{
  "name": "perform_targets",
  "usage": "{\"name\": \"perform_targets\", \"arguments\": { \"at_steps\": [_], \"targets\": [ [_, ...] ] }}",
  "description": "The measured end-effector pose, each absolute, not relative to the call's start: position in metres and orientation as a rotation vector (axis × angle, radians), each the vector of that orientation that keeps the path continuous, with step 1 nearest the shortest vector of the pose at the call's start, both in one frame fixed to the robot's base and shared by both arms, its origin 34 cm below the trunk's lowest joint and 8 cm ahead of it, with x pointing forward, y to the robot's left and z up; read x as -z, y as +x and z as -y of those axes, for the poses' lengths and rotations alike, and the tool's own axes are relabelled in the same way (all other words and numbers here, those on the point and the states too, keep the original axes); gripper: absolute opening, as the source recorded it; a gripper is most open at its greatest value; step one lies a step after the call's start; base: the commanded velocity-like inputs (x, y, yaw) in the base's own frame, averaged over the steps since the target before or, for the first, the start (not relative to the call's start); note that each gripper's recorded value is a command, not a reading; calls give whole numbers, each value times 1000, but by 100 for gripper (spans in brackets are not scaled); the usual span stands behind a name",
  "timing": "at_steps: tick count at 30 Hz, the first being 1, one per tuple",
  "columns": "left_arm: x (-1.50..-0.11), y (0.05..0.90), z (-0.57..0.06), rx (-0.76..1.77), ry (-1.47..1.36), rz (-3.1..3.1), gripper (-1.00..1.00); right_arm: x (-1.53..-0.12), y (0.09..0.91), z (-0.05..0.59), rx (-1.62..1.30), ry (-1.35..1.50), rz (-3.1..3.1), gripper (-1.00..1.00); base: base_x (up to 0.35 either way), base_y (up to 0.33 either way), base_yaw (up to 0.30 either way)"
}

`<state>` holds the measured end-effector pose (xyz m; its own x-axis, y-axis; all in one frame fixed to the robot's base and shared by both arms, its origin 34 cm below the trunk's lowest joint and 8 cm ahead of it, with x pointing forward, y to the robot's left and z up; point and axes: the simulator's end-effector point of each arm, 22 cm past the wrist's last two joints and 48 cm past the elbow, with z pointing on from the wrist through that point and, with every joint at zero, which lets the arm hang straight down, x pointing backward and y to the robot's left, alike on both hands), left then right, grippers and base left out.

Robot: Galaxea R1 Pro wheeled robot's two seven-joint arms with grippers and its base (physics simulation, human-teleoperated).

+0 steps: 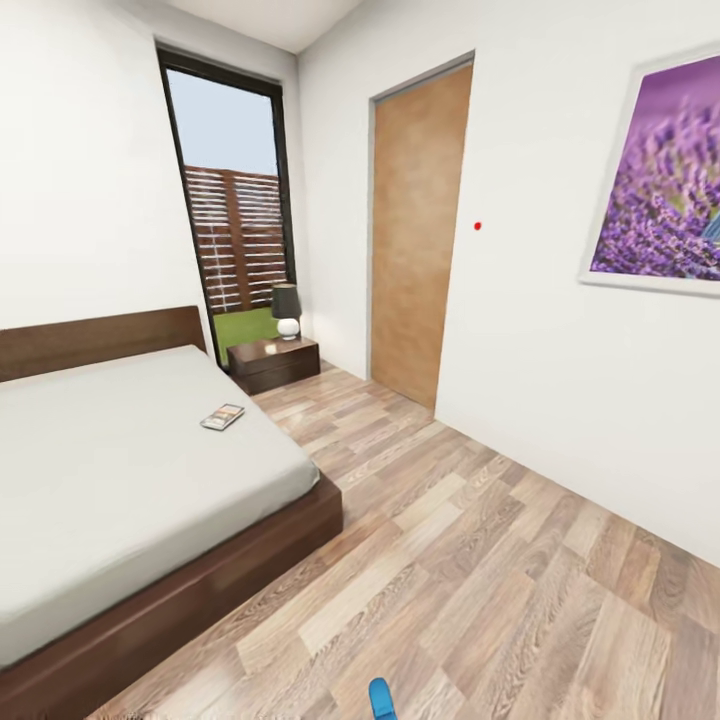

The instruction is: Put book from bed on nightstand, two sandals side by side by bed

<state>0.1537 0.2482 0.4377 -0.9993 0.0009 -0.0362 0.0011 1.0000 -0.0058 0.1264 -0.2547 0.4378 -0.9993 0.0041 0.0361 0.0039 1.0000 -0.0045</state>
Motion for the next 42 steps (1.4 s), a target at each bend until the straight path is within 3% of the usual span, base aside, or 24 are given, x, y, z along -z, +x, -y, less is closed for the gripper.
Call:
{"name": "perform_targets", "arguments": {
  "at_steps": [8, 20, 42],
  "targets": [
    [-438, 153, -248, 9, 2, -3106, 100, -438, 126, 255, -7, -6, 3105, 100, 12, -5, 154],
    [-438, 154, -248, 9, 2, -3105, 100, -438, 126, 256, -9, -7, 3106, 100, 148, -118, 10],
    [-438, 154, -248, 9, 2, -3106, 100, -438, 126, 255, -8, -9, 3105, 100, 9, -8, 0]
  ]
}}
